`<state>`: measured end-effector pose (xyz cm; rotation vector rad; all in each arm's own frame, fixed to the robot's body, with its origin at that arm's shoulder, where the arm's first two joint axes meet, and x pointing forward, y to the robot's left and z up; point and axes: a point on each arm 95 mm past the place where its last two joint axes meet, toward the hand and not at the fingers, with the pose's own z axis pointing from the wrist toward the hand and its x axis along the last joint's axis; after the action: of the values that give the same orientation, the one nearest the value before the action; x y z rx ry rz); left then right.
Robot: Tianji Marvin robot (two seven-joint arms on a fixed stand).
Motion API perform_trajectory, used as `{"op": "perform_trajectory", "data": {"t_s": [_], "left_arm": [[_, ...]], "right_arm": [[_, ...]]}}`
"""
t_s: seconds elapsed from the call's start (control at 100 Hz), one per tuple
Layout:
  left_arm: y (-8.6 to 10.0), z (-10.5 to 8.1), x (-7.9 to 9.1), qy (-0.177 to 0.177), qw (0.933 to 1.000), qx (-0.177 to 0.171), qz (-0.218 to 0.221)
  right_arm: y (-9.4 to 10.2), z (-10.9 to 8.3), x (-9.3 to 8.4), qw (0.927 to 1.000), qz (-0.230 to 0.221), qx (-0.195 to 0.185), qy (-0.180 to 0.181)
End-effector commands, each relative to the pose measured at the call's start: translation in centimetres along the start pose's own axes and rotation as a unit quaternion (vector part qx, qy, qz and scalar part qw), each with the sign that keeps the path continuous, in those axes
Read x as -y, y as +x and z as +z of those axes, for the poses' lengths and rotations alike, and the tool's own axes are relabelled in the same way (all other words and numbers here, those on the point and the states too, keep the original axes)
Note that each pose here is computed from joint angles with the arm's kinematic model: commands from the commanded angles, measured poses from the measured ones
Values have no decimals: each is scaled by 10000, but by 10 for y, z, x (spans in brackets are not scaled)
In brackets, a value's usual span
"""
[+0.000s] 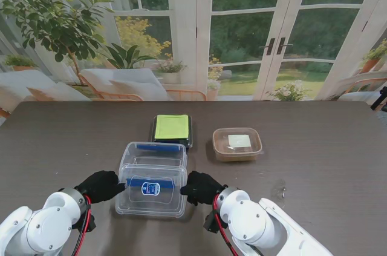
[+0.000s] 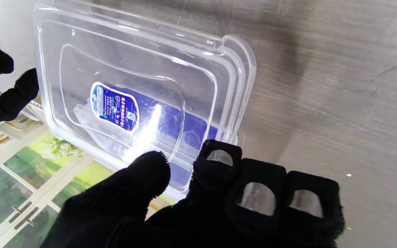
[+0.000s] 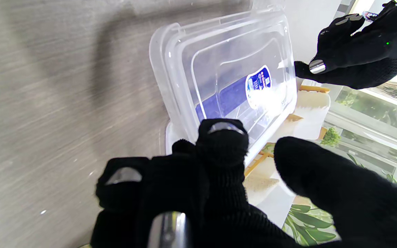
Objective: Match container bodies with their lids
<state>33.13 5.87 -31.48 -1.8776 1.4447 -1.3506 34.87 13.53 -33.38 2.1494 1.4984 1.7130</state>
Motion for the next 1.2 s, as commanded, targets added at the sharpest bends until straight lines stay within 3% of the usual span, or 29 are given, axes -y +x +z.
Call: {"op": "perform_trajectory", "data": {"t_s": [0.0, 0.52, 0.94, 1.19], "left_arm": [[12, 0, 0, -147, 9996, -236, -41], [10, 8, 30, -264, 9993, -233, -93], [5, 27, 61, -372, 9989, -246, -123], [0, 38, 78, -524, 9981, -271, -150]], "right_arm": [[23, 2, 5, 9995, 94, -274, 118], [44, 18, -11, 9997, 148, -179, 103], [56, 42, -29, 9997, 209, -41, 91], [67, 44, -43, 9997, 210, 60, 76]]}}
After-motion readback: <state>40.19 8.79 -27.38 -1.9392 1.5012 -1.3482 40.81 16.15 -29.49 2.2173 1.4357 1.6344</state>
